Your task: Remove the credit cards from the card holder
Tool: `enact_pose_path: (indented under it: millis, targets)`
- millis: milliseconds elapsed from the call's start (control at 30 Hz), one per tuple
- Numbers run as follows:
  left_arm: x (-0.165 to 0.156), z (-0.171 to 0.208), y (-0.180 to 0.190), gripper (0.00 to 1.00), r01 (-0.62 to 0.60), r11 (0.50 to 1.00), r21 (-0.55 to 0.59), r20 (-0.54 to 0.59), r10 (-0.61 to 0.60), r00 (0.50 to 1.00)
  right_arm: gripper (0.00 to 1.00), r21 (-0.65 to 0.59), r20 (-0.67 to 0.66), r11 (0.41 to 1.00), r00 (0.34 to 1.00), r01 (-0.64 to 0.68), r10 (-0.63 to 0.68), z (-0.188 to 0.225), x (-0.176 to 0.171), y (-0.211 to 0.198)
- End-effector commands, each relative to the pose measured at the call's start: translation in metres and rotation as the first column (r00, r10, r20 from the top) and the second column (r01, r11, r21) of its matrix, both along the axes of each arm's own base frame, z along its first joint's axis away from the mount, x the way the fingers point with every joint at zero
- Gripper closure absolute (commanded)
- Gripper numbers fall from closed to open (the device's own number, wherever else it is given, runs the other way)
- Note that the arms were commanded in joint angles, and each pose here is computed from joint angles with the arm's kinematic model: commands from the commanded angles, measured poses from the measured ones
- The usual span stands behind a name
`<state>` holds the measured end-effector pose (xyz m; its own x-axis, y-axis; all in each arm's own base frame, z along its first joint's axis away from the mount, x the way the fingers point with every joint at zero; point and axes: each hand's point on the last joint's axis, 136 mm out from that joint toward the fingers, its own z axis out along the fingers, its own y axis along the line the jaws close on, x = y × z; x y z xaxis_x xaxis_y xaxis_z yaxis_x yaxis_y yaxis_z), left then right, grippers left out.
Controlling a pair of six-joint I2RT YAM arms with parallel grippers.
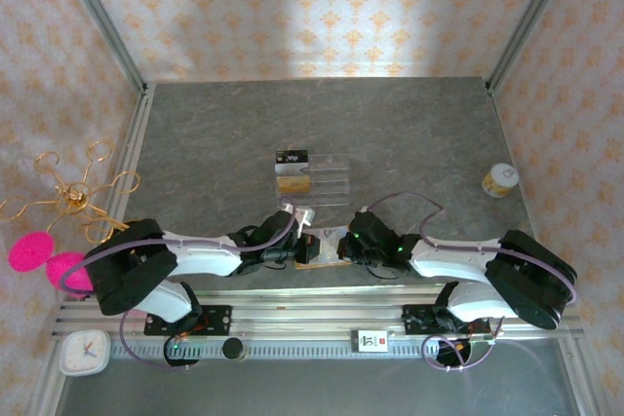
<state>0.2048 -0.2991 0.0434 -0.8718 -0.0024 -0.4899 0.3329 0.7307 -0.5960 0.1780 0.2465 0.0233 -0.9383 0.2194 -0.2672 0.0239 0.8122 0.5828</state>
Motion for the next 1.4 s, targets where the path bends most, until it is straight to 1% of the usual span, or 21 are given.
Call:
enact_pose_path:
  millis: [0,133,333,467,567,700,733,833,1000,1100,1200,1367]
  targets:
    - [0.000,-0.011,0.000,1.00,0.018,0.998,0.055,-0.007,-0.018,1.000,1.00,-0.012,0.015,1.000,1.000,-0.014,0.014,0.001,0.003,0.000]
    - [0.001,-0.028,0.009,1.00,-0.007,0.993,0.119,-0.043,0.012,0.999,1.00,-0.010,0.031,1.000,0.999,-0.016,0.016,0.004,0.004,0.000]
    - [0.001,-0.018,0.016,1.00,-0.031,0.996,0.077,-0.019,0.033,0.999,1.00,-0.002,0.035,1.000,0.999,-0.027,0.027,0.006,0.006,0.001]
    - [0.000,-0.021,0.017,1.00,-0.034,0.996,0.083,-0.029,0.036,0.999,0.99,0.006,0.039,0.999,0.999,-0.034,0.034,0.007,0.006,0.003]
    - [-0.001,-0.028,0.016,1.00,-0.024,0.995,0.095,-0.046,0.028,0.999,0.89,0.012,0.045,0.999,0.998,-0.032,0.031,0.010,0.008,0.003]
    - [-0.002,-0.037,0.019,1.00,-0.021,0.992,0.122,-0.062,0.029,0.998,0.69,0.026,0.040,0.999,0.999,-0.019,0.018,0.011,0.008,0.001]
    - [-0.003,-0.039,0.019,1.00,-0.019,0.992,0.126,-0.065,0.027,0.998,0.66,0.025,0.039,1.000,0.999,-0.016,0.015,0.011,0.008,0.000]
    - [-0.005,-0.043,0.022,1.00,-0.016,0.990,0.138,-0.074,0.026,0.997,0.65,0.027,0.035,1.000,0.999,-0.017,0.016,0.009,0.008,0.001]
    - [-0.008,-0.049,0.023,1.00,-0.006,0.989,0.149,-0.091,0.020,0.996,0.65,0.040,0.011,0.998,0.999,-0.044,0.044,0.004,0.007,0.009]
    - [-0.010,-0.053,0.023,1.00,0.001,0.988,0.157,-0.101,0.015,0.995,0.69,0.057,-0.001,0.997,0.999,-0.053,0.053,0.002,0.006,0.014]
    - [-0.009,-0.053,0.025,1.00,-0.003,0.987,0.158,-0.101,0.020,0.995,0.81,0.035,0.003,0.999,1.000,-0.015,0.015,0.000,0.009,0.007]
    - [-0.007,-0.052,0.032,1.00,-0.023,0.988,0.150,-0.105,0.039,0.994,0.93,-0.040,0.027,0.997,0.997,0.073,-0.072,0.001,0.013,-0.018]
